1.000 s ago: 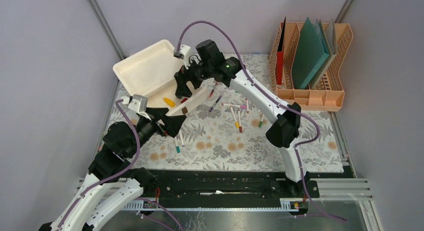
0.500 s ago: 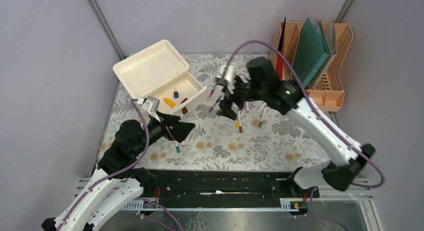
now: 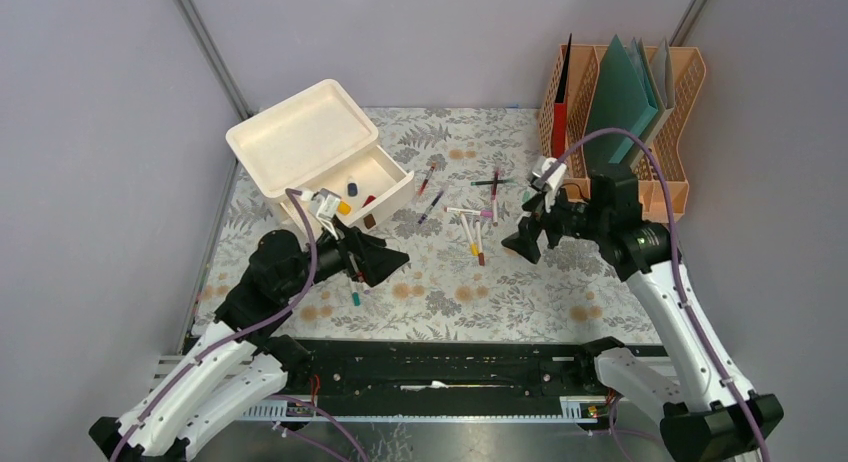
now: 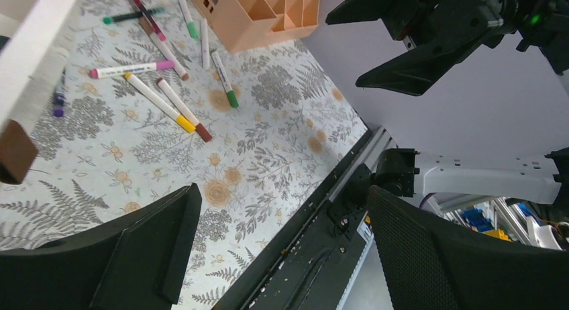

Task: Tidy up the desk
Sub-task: Close the drawer in the storage box.

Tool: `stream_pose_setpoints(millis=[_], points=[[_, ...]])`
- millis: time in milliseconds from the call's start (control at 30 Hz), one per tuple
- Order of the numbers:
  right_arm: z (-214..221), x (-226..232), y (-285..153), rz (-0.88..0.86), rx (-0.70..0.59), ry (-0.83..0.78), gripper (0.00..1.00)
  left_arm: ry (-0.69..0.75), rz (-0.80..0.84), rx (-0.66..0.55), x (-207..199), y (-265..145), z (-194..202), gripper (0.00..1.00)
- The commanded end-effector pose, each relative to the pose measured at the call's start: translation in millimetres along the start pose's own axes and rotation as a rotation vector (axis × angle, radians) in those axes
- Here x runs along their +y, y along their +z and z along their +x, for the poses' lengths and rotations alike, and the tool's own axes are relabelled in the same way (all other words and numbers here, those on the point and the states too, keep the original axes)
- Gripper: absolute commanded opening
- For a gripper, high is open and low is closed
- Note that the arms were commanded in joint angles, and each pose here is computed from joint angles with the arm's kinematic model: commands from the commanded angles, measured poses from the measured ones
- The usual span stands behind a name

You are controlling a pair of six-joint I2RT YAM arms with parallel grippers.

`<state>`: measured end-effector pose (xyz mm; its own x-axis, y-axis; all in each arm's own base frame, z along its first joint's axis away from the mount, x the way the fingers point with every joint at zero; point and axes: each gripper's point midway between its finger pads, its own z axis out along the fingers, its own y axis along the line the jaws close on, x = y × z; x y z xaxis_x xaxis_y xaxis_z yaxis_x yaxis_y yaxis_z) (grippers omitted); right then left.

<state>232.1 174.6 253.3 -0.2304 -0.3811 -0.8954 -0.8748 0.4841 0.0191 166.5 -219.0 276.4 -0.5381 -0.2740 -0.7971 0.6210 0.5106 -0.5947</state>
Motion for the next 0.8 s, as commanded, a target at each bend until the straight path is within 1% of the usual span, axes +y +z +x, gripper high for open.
stream_pose_setpoints(millis=[0,133,333,433,533,767], points=[[-13,2,-11,-0.015,-0.143,-0.005,1.00,-0.034,0.080,0.016,-11,11,0,0.99],[4,-1,-8,-0.026,-0.186,0.048,1.00,-0.034,0.063,0.059,-4,22,6,0.99],[18,-5,-12,0.005,-0.251,0.038,1.00,0.017,-0.008,0.127,14,37,17,0.99],[22,-8,-19,0.065,-0.277,-0.004,1.00,0.042,-0.074,0.113,25,42,16,0.99],[19,-10,-25,0.087,-0.299,-0.012,1.00,0.078,-0.131,0.088,29,48,8,0.99],[35,-29,-24,0.175,-0.257,-0.040,1.00,0.181,-0.321,0.109,43,67,-6,0.97]])
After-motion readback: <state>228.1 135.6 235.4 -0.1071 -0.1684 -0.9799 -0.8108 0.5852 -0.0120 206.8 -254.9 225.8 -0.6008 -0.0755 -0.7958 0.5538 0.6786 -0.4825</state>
